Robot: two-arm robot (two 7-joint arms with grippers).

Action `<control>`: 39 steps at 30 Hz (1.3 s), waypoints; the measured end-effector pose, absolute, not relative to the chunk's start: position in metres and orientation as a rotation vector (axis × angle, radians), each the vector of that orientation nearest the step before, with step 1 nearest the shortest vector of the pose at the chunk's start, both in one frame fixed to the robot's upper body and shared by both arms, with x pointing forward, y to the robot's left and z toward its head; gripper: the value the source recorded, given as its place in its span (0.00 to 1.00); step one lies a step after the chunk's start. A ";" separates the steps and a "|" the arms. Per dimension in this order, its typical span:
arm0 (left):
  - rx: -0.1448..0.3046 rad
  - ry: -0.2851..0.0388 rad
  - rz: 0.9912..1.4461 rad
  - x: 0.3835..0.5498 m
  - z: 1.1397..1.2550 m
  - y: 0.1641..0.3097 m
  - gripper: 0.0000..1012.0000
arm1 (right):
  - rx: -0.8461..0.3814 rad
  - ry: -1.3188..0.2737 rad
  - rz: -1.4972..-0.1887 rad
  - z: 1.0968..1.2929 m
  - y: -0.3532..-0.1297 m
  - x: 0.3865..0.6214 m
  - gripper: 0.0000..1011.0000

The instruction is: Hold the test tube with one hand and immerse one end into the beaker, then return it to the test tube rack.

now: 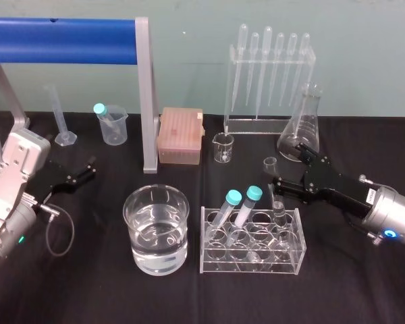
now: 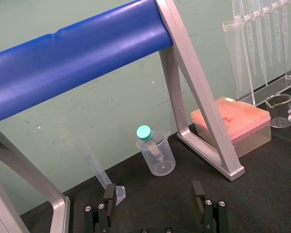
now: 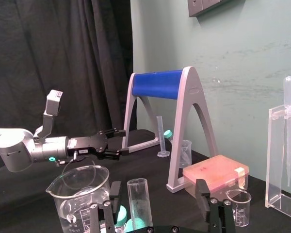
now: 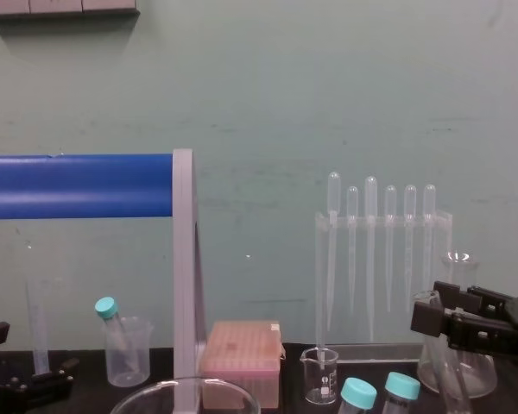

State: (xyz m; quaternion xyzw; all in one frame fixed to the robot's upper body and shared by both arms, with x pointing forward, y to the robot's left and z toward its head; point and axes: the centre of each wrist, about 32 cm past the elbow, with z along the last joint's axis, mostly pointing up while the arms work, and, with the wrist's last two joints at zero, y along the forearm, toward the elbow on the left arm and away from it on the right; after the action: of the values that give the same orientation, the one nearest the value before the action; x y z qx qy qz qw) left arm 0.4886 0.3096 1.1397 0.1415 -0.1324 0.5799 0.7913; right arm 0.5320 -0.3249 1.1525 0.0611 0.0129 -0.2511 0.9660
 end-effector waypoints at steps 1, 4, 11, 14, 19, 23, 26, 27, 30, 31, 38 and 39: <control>0.304 -0.285 1.248 0.489 1.140 0.310 0.99 | 0.124 0.026 -0.508 1.152 -0.325 0.532 0.99; 0.304 -0.285 1.248 0.489 1.140 0.310 0.99 | 0.124 0.026 -0.508 1.152 -0.325 0.532 0.99; 0.304 -0.285 1.248 0.489 1.140 0.310 0.99 | 0.123 0.026 -0.508 1.152 -0.325 0.532 0.99; 0.304 -0.285 1.248 0.489 1.140 0.310 0.99 | 0.154 -0.016 -0.507 1.160 -0.324 0.533 0.99; 0.305 -0.285 1.248 0.489 1.140 0.310 0.99 | 0.252 -0.195 -0.543 1.191 -0.324 0.535 0.99; 0.304 -0.285 1.248 0.489 1.140 0.310 0.99 | 0.292 -0.344 -0.639 1.216 -0.331 0.532 0.99; 0.305 -0.285 1.248 0.489 1.140 0.310 0.99 | 0.252 -0.396 -0.752 1.226 -0.340 0.527 0.99; 0.305 -0.285 1.248 0.489 1.140 0.310 0.99 | 0.216 -0.385 -0.810 1.225 -0.343 0.525 0.99; 0.304 -0.285 1.248 0.489 1.140 0.310 0.99 | 0.145 -0.327 -0.890 1.217 -0.347 0.523 0.99; 0.304 -0.285 1.248 0.489 1.140 0.310 0.99 | 0.127 -0.307 -0.907 1.213 -0.347 0.522 0.99; 0.304 -0.285 1.248 0.489 1.140 0.310 0.99 | 0.000 -0.097 -0.972 1.172 -0.339 0.519 0.99; 0.304 -0.285 1.248 0.489 1.140 0.310 0.99 | 0.000 -0.097 -0.972 1.172 -0.339 0.519 0.99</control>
State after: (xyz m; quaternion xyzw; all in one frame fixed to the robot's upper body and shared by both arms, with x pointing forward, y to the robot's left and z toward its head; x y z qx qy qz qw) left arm 0.4886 0.3097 1.1398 0.1415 -0.1325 0.5799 0.7913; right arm 0.5186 -0.3394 1.1724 -0.0002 -0.0468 -0.4667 0.8832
